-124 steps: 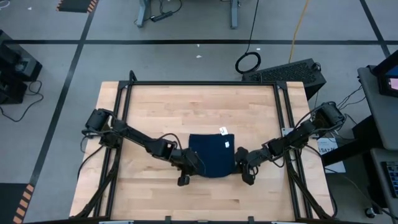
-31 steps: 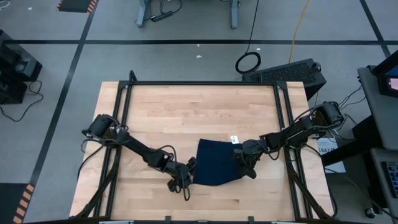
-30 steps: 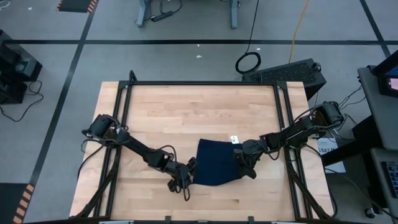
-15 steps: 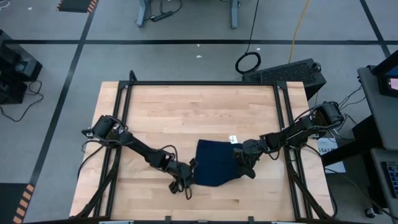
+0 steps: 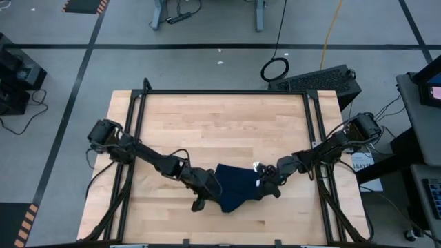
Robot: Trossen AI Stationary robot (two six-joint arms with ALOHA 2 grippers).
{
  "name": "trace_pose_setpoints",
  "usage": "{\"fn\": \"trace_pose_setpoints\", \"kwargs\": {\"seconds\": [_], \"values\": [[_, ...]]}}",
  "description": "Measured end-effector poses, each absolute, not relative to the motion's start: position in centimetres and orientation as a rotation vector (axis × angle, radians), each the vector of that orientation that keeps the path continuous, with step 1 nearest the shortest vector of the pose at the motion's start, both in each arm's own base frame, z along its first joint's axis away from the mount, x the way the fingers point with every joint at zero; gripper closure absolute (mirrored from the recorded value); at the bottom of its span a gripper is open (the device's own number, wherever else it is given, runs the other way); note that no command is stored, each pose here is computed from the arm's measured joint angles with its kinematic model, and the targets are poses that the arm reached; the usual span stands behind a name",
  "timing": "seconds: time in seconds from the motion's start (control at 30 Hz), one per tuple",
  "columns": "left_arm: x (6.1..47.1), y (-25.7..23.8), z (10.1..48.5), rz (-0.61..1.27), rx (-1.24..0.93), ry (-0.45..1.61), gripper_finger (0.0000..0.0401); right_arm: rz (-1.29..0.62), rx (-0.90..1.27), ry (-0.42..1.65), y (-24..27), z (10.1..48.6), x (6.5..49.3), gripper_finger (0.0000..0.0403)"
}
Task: Roll towel into tight, uniform cylinder
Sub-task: Roll the blue cloth napkin
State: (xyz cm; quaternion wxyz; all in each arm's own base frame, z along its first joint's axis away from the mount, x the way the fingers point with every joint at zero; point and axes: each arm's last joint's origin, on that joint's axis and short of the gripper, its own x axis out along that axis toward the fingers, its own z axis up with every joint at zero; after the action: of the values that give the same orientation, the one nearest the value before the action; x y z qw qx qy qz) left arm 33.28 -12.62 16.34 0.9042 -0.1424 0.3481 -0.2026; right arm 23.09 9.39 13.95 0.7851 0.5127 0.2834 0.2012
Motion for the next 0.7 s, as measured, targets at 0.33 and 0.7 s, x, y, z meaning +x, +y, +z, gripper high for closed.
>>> {"fn": "trace_pose_setpoints", "kwargs": {"seconds": [0.33, 0.7], "values": [[32.6, -12.2, 16.4, -0.218, -0.681, 0.878, 0.0399, 0.319, 1.150, 0.685, 11.4, 13.1, 21.9, 0.0403], [31.9, -13.9, 17.7, -0.162, -0.913, 0.867, 0.0399, 0.303, 1.212, 0.813, 13.9, 12.5, 20.2, 0.0403]]}}
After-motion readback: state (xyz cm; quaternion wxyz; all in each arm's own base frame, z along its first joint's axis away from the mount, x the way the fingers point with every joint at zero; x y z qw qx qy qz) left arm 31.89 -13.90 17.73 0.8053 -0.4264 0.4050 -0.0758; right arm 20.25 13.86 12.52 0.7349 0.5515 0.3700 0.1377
